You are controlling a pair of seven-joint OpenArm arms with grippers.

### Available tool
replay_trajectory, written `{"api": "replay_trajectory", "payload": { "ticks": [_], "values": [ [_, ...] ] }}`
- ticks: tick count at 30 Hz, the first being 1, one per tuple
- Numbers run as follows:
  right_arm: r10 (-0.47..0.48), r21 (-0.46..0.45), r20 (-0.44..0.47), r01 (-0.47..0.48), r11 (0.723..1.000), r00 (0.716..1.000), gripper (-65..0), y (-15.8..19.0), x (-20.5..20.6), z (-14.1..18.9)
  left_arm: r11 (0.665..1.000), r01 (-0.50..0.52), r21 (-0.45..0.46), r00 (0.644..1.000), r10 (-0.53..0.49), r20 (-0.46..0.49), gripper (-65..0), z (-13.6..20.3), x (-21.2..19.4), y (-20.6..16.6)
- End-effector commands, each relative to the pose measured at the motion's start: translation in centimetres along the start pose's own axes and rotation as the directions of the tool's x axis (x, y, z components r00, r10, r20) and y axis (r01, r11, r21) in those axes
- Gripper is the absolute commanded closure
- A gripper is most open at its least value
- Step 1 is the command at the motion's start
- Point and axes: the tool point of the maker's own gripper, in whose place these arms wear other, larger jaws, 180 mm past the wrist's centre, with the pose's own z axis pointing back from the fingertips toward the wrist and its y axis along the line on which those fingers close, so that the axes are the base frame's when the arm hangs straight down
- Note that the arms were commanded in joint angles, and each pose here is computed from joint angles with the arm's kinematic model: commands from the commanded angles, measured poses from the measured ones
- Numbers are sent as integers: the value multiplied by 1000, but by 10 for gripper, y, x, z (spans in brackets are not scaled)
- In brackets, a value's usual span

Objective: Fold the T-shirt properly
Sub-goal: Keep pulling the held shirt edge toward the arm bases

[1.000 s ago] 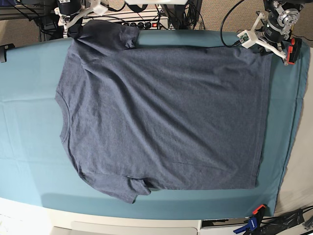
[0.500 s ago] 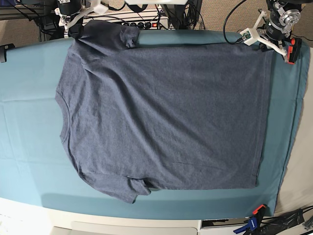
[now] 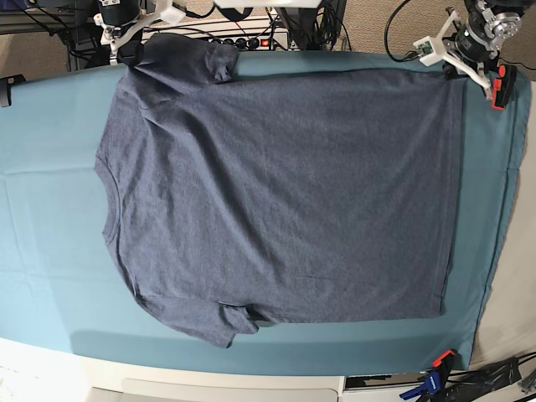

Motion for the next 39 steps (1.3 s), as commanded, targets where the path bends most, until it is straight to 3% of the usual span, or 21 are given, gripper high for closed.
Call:
{"api": "replay_trajectory", "payload": {
  "ticks": [1,8,16,27,39],
  "values": [
    [9,-25,1,-9,1000,1000,0,-7,-1,3,1000,21,6,1000,-21,6,0,3,0,2],
    [9,-25,2,-9,1000,1000,0,-7,-1,3,998,51,-45,999,-50,20,0,16,2,-17],
    [8,-25,2,-8,1000,1000,0,-7,-1,3,997,70,-33,996,-69,53,0,23,14,-12],
    [23,3,-19,-23,1000,1000,0,2,-5,9,1000,17,26,1000,-17,-18,0,25,-11,21],
    [42,41,-29,-41,998,999,0,15,-5,19,1000,14,-3,998,-14,-59,0,33,-27,13]
  ]
}}
